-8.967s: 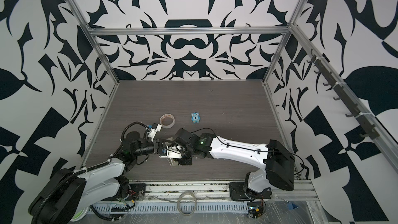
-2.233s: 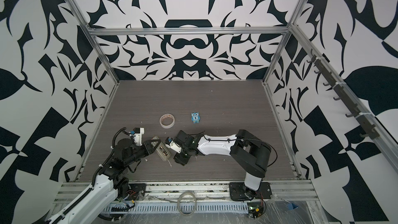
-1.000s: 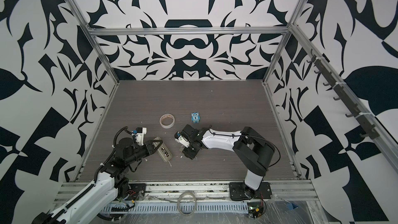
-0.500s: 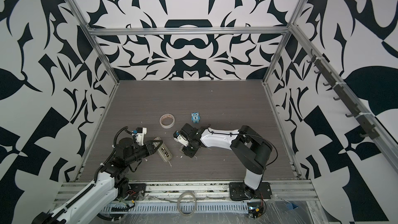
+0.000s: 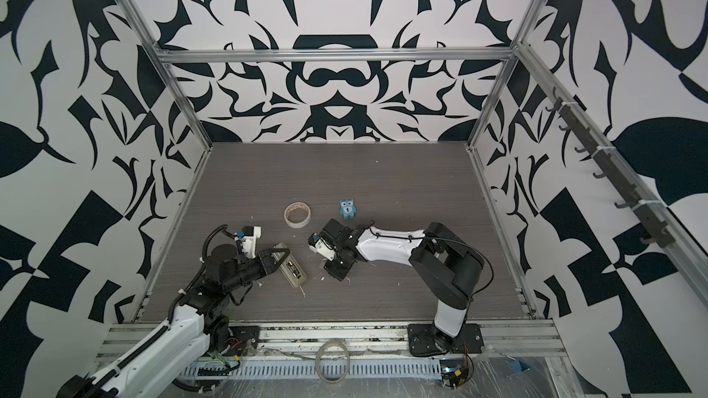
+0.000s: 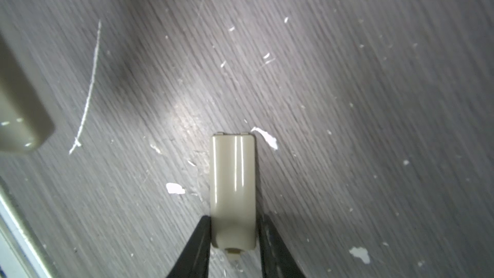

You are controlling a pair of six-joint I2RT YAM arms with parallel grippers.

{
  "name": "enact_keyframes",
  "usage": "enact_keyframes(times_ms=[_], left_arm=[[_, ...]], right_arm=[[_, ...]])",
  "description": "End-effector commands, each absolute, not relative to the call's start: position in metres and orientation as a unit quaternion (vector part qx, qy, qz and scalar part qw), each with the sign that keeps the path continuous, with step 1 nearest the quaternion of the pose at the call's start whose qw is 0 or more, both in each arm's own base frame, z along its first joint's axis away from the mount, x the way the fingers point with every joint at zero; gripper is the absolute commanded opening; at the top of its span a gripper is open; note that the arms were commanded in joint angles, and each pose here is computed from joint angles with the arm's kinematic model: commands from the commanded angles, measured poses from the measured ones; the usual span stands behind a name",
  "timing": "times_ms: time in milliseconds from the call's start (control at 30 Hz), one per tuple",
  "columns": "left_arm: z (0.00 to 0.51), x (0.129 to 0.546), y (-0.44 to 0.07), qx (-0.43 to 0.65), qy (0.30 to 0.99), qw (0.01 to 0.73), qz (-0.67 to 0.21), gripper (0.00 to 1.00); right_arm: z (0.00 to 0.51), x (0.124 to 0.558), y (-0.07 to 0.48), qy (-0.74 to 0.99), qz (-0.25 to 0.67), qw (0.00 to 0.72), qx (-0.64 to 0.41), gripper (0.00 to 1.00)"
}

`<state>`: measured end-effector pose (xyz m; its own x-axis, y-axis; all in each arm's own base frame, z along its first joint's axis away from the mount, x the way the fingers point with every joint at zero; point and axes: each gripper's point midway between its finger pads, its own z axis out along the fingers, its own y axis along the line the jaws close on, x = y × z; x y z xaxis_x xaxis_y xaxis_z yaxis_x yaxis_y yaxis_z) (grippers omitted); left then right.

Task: Load the batteries into the remote control
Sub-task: 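Lift the beige cover with the right gripper and carry it onto the remote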

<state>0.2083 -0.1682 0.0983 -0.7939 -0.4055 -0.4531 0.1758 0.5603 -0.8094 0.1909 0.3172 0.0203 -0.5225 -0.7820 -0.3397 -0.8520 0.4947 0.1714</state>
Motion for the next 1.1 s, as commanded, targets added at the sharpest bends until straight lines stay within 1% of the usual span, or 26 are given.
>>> enact_keyframes(times_ms=[0,233,333,500,833,1067], left_arm=[[0.103,0.21,-0.169,-0.064,0.819,0.325,-0.469,0.0],[0.107,0.213,-0.168,-0.067,0.814,0.333,-0.471,0.0],[0.11,0.215,-0.168,-0.069,0.811,0.339,-0.473,0.0],[0.113,0.219,-0.167,-0.075,0.806,0.347,-0.474,0.0],[0.12,0.224,-0.165,-0.083,0.796,0.363,-0.478,0.0],[0.122,0.225,-0.165,-0.082,0.794,0.366,-0.478,0.0]], right_arm=[[0.024,0.189,0.318,0.857,0.164,0.104,-0.477,0.3],[0.029,0.191,0.319,0.858,0.165,0.111,-0.473,0.19],[0.035,0.193,0.319,0.861,0.165,0.119,-0.466,0.16],[0.051,0.195,0.321,0.863,0.174,0.137,-0.454,0.12],[0.092,0.191,0.332,0.852,0.22,0.187,-0.436,0.06],[0.119,0.189,0.347,0.838,0.241,0.211,-0.441,0.05]])
